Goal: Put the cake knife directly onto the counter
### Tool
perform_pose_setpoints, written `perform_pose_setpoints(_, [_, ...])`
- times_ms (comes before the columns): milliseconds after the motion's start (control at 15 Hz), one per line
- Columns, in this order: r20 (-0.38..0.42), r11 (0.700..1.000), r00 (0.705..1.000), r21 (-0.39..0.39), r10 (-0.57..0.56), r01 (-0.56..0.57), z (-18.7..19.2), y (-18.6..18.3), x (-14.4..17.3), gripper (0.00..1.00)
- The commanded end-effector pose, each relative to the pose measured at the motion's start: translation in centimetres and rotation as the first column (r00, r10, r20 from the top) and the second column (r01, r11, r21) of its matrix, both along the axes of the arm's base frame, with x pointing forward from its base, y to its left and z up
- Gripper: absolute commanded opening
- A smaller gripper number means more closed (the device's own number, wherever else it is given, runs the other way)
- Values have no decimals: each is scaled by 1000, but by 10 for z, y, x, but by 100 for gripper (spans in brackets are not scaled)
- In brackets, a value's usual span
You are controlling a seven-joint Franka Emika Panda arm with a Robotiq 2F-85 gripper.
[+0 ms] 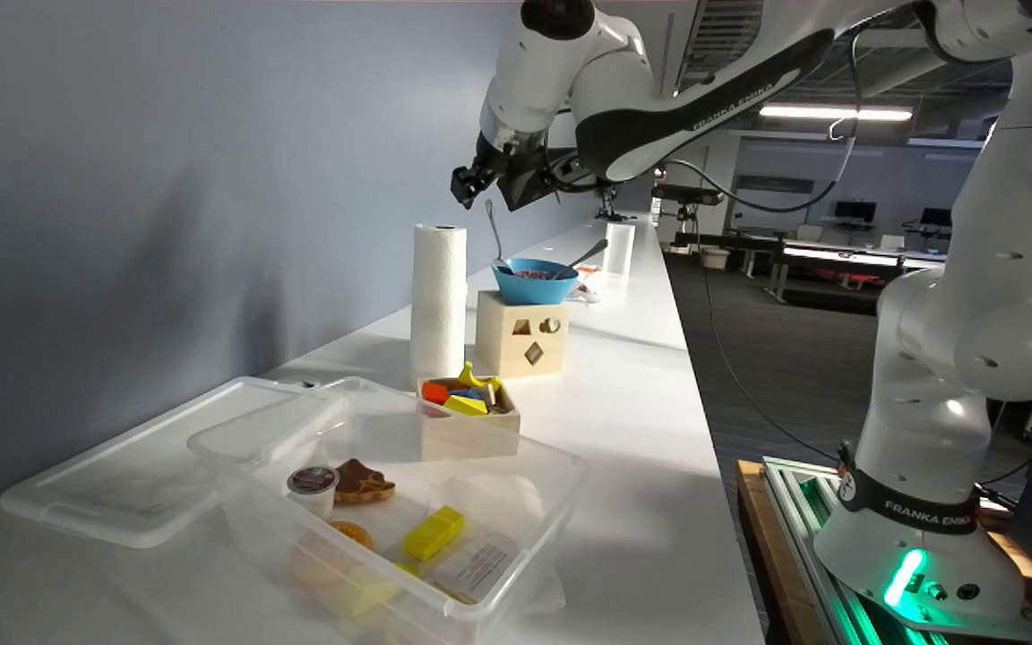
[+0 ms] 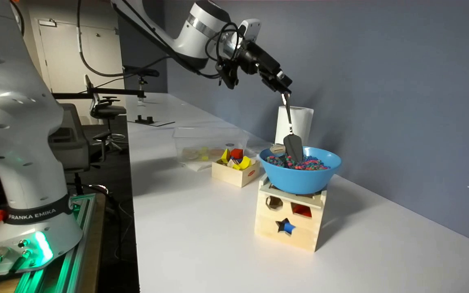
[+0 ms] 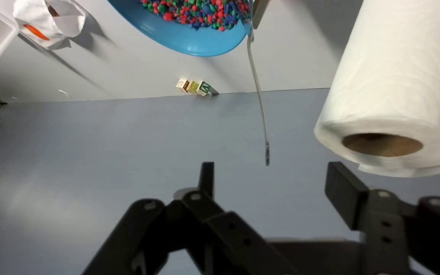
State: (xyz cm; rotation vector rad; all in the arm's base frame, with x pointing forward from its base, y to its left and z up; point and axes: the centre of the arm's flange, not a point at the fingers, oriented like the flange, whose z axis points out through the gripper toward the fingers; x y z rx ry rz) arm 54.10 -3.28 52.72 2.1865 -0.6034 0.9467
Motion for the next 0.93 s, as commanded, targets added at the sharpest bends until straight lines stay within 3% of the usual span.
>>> perform_pose_setpoints(0, [16, 999, 999, -11, -38, 38, -4, -3, 17, 70])
perform_pose_setpoints(267, [-15, 996, 996, -21, -84, 84, -6, -7, 19, 58])
perform_pose_setpoints(333, [-26, 995, 995, -25, -95, 94, -7, -7, 19, 60])
perform_pose_setpoints(400, [-33, 994, 994, -31, -103, 102, -7, -7, 18, 54])
perform_pose_setpoints(667, [-82, 991, 988, -42, -131, 128, -8, -6, 15, 50])
perform_pose_setpoints(867, [-111, 989, 983, -59, -145, 139, -8, -4, 12, 53])
